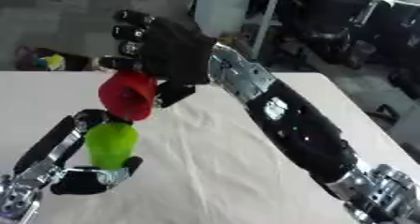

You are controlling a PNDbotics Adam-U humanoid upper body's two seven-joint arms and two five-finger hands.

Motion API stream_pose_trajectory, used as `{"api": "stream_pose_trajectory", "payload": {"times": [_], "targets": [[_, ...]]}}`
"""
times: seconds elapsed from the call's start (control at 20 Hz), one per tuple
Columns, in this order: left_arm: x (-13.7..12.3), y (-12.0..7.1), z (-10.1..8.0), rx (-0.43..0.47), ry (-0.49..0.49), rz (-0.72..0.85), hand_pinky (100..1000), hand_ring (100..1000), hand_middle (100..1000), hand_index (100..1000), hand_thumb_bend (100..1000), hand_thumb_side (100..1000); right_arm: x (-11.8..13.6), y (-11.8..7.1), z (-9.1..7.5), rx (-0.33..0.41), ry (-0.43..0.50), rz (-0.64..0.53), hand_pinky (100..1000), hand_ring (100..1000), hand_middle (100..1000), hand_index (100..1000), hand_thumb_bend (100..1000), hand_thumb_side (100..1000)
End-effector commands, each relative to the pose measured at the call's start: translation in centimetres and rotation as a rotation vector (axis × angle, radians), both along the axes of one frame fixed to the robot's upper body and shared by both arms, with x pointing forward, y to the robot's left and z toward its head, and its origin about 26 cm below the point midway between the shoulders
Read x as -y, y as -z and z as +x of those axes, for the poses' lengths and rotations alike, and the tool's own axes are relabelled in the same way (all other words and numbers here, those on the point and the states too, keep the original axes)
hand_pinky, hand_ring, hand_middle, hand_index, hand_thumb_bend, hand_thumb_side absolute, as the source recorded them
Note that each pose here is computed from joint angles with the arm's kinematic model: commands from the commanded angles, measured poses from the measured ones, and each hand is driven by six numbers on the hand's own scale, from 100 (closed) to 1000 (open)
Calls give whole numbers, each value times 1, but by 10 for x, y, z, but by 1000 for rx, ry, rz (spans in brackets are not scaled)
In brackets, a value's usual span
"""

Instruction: Pour the contents of one cup into another cup.

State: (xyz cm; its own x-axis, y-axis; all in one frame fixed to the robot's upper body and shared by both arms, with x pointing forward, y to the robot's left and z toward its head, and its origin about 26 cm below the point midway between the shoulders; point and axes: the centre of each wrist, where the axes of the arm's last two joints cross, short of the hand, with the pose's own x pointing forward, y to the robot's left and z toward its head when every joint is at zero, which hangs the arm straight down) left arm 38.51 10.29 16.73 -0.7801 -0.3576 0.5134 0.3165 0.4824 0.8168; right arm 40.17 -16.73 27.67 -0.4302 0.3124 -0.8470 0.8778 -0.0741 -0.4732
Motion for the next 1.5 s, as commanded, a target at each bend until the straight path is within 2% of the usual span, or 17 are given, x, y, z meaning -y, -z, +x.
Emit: {"api": "stream_pose_trajectory", "payload": {"times": [0.05,1.5], "targets": [[4,-12,-2,28,25,-4,419,369,535,725,100,257,5,-15,-3,56,10,-11,712,615,763,757,100,588],[9,-18,-7,16,58,0,415,377,535,723,100,264,6,-11,1,110,49,-35,724,655,821,773,100,581]]}}
